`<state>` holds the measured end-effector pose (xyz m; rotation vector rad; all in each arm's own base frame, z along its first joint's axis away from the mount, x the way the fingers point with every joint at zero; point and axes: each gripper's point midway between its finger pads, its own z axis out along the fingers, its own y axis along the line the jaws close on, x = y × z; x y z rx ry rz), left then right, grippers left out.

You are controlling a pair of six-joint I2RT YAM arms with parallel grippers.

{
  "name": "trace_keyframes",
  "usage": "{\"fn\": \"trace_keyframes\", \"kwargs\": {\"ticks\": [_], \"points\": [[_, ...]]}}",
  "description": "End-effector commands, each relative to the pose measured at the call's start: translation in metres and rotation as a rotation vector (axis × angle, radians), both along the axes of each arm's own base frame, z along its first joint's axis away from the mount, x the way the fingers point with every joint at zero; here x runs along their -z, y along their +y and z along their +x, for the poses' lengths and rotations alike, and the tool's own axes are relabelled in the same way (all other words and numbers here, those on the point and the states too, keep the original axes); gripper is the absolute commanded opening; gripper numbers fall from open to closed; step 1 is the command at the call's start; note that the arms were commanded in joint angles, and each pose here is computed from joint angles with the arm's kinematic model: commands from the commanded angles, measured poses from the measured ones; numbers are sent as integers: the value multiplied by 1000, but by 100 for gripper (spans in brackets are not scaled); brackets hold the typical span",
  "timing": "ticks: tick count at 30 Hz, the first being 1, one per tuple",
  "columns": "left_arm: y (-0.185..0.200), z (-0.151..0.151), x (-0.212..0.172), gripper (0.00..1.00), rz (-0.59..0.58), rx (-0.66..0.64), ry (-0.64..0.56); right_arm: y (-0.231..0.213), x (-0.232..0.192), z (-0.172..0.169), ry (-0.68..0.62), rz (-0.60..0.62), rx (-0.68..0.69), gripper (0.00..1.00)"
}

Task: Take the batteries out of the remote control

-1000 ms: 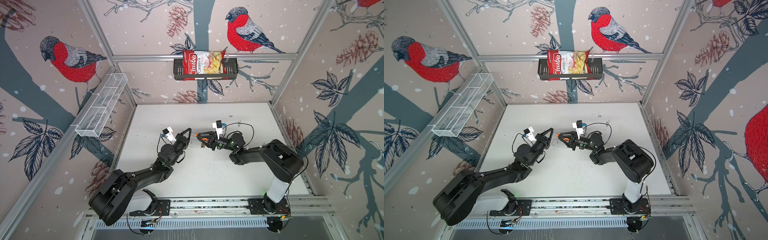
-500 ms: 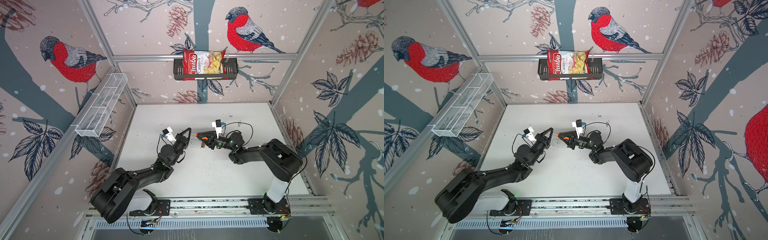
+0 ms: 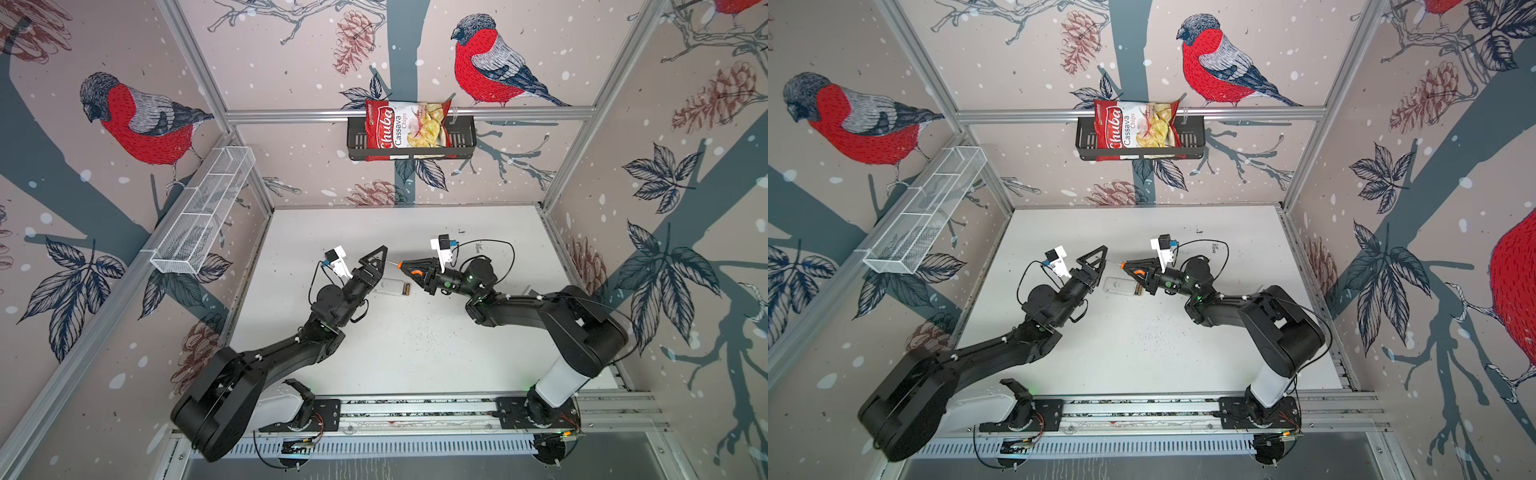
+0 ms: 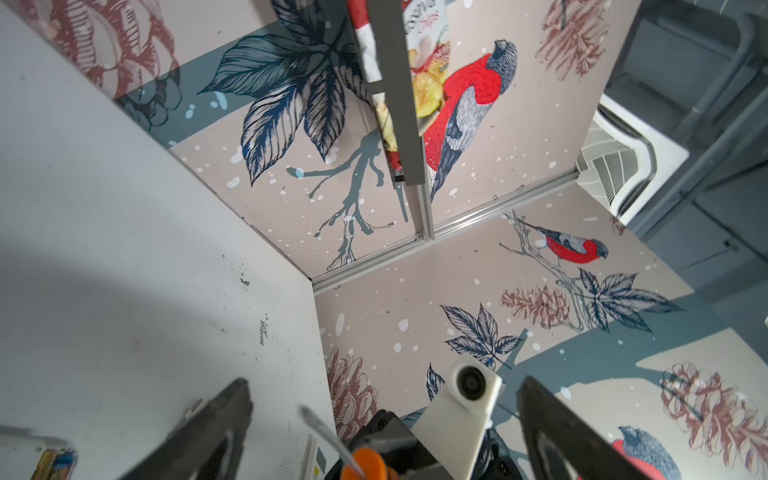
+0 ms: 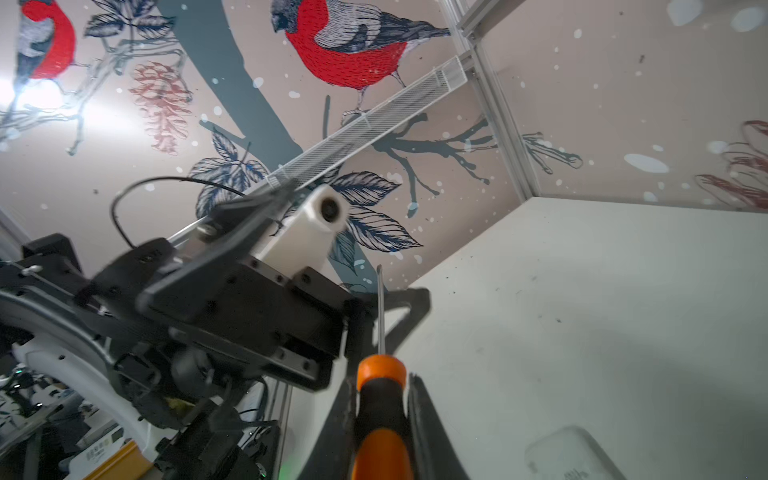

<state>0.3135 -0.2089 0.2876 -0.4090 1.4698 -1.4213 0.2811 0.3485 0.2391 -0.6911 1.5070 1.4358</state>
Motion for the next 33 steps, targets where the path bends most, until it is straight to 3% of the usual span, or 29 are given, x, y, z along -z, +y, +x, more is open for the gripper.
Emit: {"fn": "trace_keyframes", "kwargs": {"ticks": [1, 6, 12, 23, 33], "points": [[7, 2, 13, 98, 273, -72, -7, -13, 30, 5, 75, -157, 28, 0], [30, 7, 42, 98, 448, -123, 43, -42, 52, -5, 140, -300, 58, 0], [49, 9, 94, 97, 504, -116, 133, -69, 78, -10, 222, -436, 129, 0], [41, 28, 145, 91, 717, -40, 231, -80, 112, 4, 342, -515, 124, 0], [35, 38, 177, 84, 811, 3, 284, -77, 130, 20, 390, -552, 129, 0]]}}
